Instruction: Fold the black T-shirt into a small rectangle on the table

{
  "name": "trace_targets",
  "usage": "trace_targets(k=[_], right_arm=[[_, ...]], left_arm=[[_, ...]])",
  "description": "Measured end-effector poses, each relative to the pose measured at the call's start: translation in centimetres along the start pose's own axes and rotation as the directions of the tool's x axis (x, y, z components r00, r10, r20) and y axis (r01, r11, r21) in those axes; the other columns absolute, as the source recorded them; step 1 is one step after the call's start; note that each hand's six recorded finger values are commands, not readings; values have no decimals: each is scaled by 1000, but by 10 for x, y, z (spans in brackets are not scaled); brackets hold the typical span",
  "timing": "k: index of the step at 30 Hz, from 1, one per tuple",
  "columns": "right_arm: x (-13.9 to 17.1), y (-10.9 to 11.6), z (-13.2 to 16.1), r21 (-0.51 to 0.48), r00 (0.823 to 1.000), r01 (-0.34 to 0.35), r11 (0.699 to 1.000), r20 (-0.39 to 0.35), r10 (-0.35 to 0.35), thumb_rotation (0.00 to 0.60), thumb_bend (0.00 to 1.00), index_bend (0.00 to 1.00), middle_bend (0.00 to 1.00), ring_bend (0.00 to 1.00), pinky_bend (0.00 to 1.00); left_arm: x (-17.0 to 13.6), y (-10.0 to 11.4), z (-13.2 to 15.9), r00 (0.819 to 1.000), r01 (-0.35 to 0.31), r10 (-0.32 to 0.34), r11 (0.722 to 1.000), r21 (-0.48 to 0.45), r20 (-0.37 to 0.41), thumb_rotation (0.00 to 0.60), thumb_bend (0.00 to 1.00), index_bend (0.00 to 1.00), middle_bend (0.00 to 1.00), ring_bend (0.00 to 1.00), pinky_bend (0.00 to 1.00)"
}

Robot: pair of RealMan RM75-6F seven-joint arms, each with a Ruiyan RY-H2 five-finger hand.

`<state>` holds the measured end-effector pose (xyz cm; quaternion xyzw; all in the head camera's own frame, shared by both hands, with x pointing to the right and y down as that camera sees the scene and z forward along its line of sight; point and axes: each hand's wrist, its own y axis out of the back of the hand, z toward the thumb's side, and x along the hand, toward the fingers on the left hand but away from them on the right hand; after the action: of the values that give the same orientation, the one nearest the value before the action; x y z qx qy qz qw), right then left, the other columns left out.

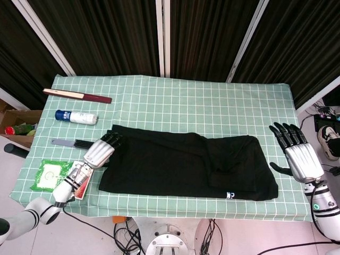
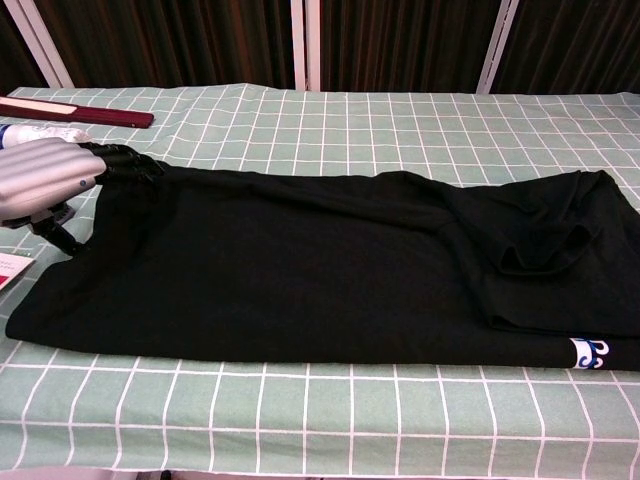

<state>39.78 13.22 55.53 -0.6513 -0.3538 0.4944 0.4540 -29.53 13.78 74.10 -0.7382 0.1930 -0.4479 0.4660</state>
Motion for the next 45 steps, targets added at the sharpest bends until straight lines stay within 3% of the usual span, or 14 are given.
trace_targets(k=[4,10,17,24,31,40,45], right_arm=[[2,-4,-2,-4,1000,-7,1000,9,7,600,17,0,67,29,104],[3,-9,-3,-7,1000,-16,1000,17,16,600,18,0,67,29,104],[4,-13,-2,-15,1000,-16,1000,14,17,600,19,0,67,29,104],[5,-14,-2,-34,1000,-3,999,1,3,600,19,0,67,29,104],[1,-14,-1,-49,1000,16,999,-14,-17,600,19,0,64,29,104],[-3,-18,0,-67,999,30,997,-31,-32,600,19,0,62,29,103],[-3,-19,-2,-81,999,40,996,-31,-42,600,19,0,62,29,103]], left_arm=[[-3,-1,2,999,13,-12,1000,-19,34,600,304,396,135,101,191],[-6,-3,1,998,32,-31,999,-22,58,600,435,430,136,101,191],[-5,-4,2,998,26,-25,1000,-17,57,600,552,560,170,108,192],[-13,3,-1,999,-31,30,999,19,40,600,589,612,206,126,192],[-42,29,-26,994,-99,102,992,74,-39,600,599,614,207,128,190],[-93,64,-76,971,-97,125,985,144,-206,600,604,613,207,128,189],[-103,77,-80,961,-105,134,986,127,-242,600,606,612,207,128,189]])
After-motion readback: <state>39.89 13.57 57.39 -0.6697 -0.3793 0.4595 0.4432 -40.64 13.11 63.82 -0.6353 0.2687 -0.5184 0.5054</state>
